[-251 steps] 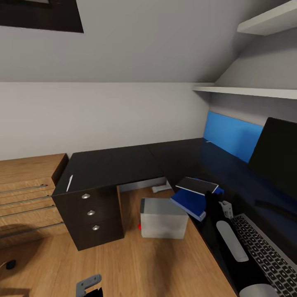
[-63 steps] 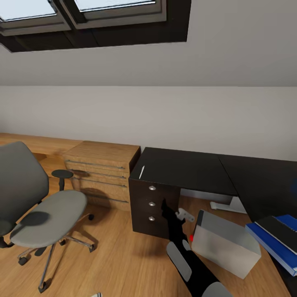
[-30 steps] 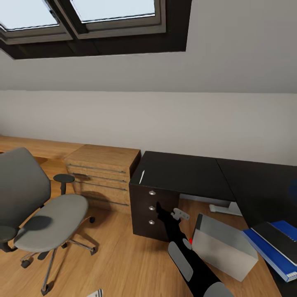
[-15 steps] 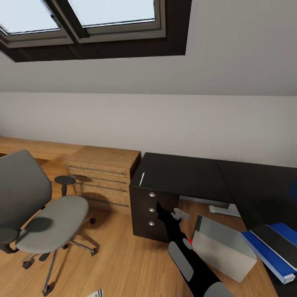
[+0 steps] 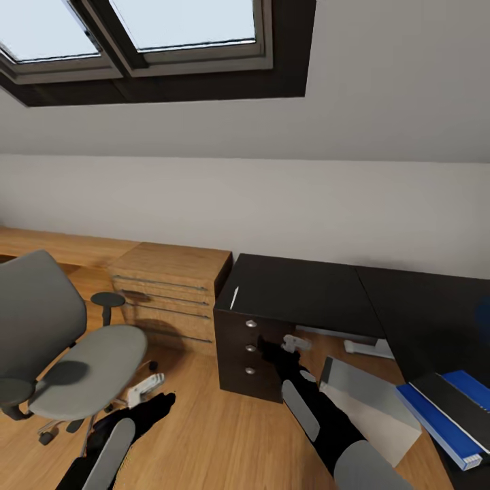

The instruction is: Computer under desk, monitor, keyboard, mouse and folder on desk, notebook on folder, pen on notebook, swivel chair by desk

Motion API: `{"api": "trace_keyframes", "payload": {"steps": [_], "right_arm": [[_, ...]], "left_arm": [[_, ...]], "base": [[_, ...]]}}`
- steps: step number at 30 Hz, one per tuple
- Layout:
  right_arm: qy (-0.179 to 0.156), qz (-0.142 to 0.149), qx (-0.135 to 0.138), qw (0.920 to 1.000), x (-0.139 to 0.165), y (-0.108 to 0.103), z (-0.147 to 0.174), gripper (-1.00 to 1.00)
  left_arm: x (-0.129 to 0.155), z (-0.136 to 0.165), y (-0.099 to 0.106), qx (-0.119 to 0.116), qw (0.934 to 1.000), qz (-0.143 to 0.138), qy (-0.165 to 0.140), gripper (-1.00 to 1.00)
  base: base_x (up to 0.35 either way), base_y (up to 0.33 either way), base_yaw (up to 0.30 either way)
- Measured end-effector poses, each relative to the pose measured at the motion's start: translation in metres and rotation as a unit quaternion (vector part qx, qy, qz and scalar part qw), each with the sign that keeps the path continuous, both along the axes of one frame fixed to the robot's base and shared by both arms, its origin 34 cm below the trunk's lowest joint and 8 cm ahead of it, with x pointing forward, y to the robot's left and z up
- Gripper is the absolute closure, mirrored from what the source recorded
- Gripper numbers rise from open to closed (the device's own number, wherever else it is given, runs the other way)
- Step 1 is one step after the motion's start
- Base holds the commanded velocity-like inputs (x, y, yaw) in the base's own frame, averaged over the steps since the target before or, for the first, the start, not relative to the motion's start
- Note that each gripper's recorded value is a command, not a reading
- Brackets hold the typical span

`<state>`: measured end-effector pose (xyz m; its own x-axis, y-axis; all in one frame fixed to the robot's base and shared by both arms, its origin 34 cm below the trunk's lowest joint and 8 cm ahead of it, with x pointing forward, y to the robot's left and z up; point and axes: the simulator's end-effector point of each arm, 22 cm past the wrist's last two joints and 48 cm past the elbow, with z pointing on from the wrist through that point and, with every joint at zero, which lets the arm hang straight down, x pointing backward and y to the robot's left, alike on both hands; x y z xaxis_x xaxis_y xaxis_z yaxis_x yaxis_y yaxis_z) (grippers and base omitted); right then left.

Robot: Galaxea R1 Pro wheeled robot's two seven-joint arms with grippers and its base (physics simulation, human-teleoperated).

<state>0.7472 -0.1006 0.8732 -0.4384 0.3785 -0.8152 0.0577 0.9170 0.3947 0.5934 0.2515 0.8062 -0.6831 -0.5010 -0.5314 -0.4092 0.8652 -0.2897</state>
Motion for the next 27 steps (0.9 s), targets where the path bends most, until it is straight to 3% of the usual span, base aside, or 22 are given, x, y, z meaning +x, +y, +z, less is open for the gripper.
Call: {"api": "trace_keyframes", "payload": {"steps": [1,3,12,19,27], "right_arm": [[0.022,0.000,-0.017,0.9996,0.000,-0.004,-0.003,-1.00],[0.055,-0.001,-0.050,0.9972,0.004,-0.013,0.001,-1.00],[-0.007,0.012,-0.027,0.9995,0.021,0.006,0.070,-1.00],[-0.015,0.016,-0.024,0.9994,0.022,0.011,0.078,-1.00],[-0.030,0.051,-0.042,0.9974,0.014,0.039,0.085,-1.00]], "left_arm": [[0.002,0.003,-0.004,-0.022,0.9998,0.001,0.004,-1.00],[-0.003,-0.009,0.002,-0.039,0.9988,0.009,0.029,-1.00],[-0.009,-0.021,0.024,-0.008,0.9990,0.012,0.043,-1.00],[-0.010,-0.023,0.025,-0.005,0.9988,0.012,0.046,-1.00],[-0.011,-0.023,0.026,-0.004,0.9988,0.012,0.047,-1.00]], "base": [[0.000,0.000,0.000],[0.000,0.000,0.000],[0.000,0.000,-0.010],[0.012,0.000,-0.035],[0.261,0.000,0.156]]}}
